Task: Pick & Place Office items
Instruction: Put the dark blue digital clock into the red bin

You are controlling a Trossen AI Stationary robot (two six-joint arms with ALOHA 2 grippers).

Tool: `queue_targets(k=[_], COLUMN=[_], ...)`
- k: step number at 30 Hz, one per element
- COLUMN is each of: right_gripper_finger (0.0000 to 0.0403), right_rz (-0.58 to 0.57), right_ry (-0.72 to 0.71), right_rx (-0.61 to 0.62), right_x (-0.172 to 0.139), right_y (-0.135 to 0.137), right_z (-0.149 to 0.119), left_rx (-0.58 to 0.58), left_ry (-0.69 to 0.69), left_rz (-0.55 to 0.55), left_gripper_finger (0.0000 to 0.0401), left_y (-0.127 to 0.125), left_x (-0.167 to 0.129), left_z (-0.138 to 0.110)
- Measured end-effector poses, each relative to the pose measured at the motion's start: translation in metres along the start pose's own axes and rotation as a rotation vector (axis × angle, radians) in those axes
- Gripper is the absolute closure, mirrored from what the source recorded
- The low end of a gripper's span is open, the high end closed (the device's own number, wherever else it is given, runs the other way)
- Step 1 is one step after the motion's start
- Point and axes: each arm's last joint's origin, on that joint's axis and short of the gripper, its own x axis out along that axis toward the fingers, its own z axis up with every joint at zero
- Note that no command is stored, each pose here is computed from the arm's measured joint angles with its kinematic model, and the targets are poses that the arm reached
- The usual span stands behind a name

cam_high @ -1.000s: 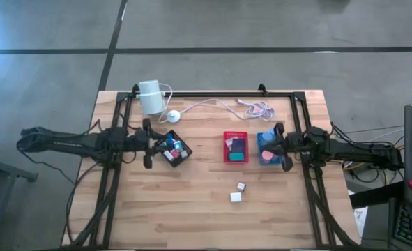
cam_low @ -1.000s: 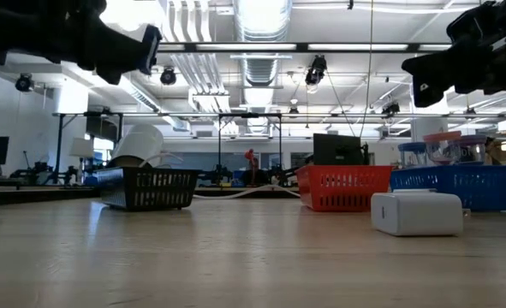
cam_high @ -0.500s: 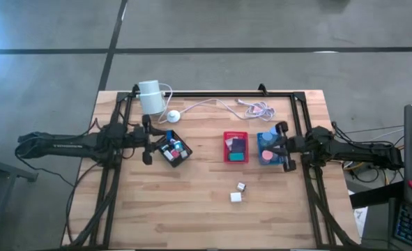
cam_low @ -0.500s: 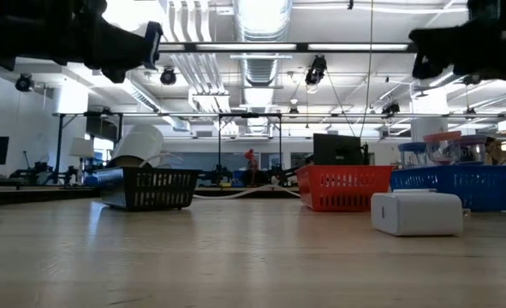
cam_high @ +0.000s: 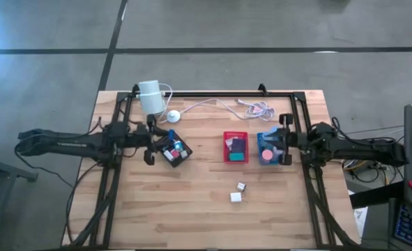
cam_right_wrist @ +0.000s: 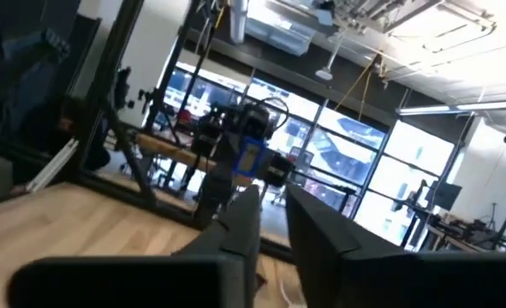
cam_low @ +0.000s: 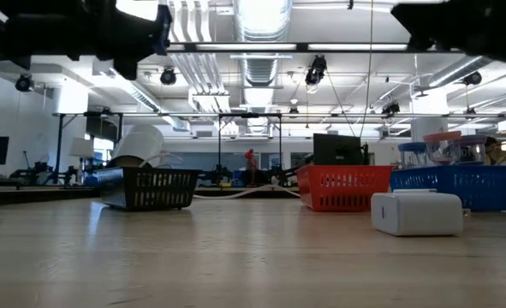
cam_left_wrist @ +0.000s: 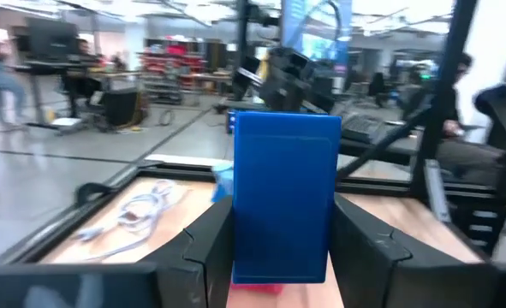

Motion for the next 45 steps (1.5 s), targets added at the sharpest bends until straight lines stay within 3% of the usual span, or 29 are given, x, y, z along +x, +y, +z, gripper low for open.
queue_targets(k=[13,17,19,22,27,32,37,45], right_gripper_finger=[0.0161,0.0113,0.0096,0.0081,0.0068,0.0051,0.0044,0.0044], right_rz=[0.131,0.182,0.153,0.075,0.037,-0.029,-0.090,-0.131], right_ry=[0.125,0.138,0.150,0.173,0.183,0.320,0.400,0.353], right_rx=[-0.037,-0.147,-0.218,-0.329,-0.472,-0.569,-0.651,-0.669], right_x=[0.056,0.075,0.086,0.104,0.132,0.153,0.165,0.169], right_y=[-0.004,0.000,0.001,0.000,0.003,0.002,0.000,-0.003], right_z=[0.018,0.020,0.026,0.038,0.053,0.052,0.052,0.059], left_rx=[-0.016,-0.024,-0.049,-0.081,-0.132,-0.156,-0.208,-0.253], left_ry=[0.072,0.070,0.067,0.050,0.000,-0.036,-0.076,-0.072], left_rz=[-0.061,-0.093,-0.102,-0.107,-0.109,-0.121,-0.145,-0.132], left_gripper_finger=[0.0250,0.0250,0.0250,0.0250,0.0250,0.0250,0.0250,0.0250], left_y=[0.001,0.001,0.001,0.001,0.002,0.002,0.003,0.009], left_x=[0.074,0.100,0.112,0.128,0.147,0.157,0.162,0.172], left_z=[0.031,0.045,0.051,0.062,0.080,0.091,0.088,0.075])
